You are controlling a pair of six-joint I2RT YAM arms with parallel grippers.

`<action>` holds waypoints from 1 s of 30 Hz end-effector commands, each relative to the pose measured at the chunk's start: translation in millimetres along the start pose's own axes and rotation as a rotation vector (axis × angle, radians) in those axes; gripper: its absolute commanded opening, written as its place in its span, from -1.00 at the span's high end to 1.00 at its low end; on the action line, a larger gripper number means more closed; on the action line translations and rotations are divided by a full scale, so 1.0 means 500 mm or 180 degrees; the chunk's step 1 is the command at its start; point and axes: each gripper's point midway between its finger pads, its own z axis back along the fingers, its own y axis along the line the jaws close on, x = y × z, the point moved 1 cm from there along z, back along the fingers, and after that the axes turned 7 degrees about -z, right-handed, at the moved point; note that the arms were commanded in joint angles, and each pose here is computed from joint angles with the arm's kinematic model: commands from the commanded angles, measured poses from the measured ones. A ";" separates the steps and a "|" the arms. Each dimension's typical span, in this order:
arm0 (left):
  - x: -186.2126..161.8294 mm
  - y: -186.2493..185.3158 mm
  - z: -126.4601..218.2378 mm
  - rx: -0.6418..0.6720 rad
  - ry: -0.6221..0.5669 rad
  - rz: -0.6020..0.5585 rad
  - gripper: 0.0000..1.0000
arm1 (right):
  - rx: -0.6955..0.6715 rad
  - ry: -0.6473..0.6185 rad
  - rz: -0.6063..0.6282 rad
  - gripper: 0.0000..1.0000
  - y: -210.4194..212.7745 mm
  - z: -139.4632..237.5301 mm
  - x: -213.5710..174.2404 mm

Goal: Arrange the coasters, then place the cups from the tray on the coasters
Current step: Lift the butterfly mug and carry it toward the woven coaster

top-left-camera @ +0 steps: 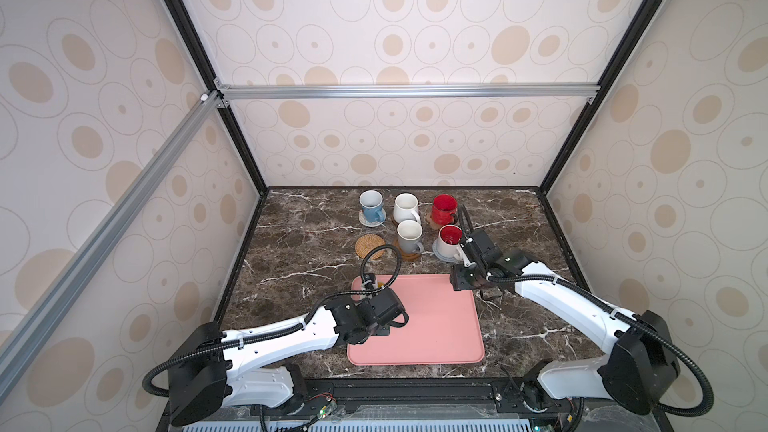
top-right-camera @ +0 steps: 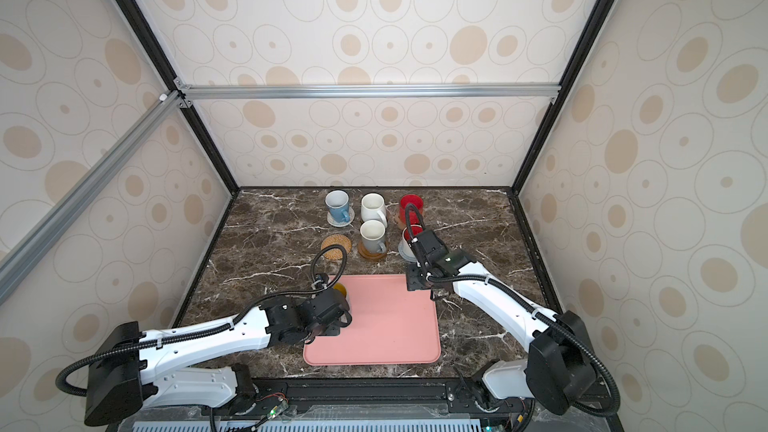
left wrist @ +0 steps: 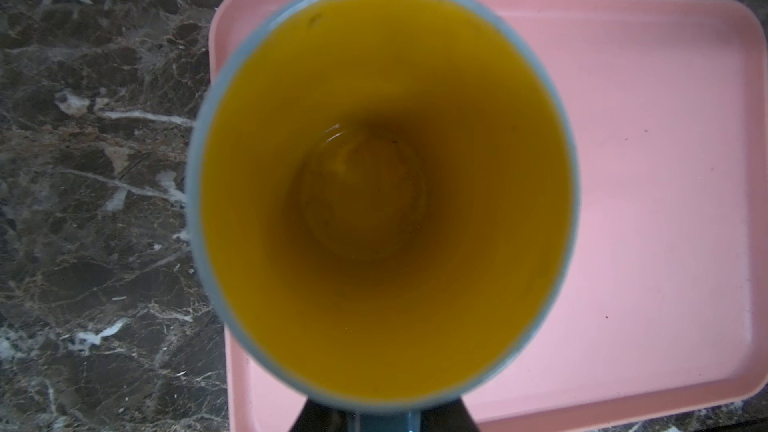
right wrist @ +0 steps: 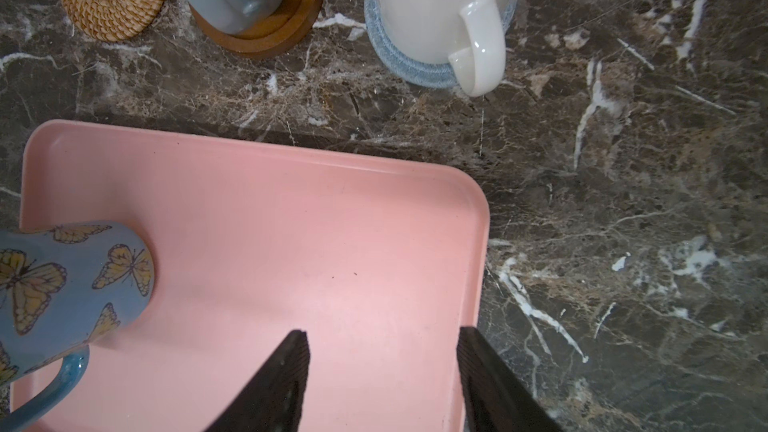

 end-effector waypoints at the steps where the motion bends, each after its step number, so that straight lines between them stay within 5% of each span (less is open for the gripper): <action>1: 0.014 0.014 -0.006 0.0151 -0.0124 0.0124 0.68 | -0.0022 0.0024 -0.0047 -0.22 -0.009 0.001 -0.008; 30: 0.126 0.025 0.053 0.0257 -0.0743 0.0848 0.71 | 0.0128 -0.0033 0.0244 -0.21 0.002 0.023 -0.008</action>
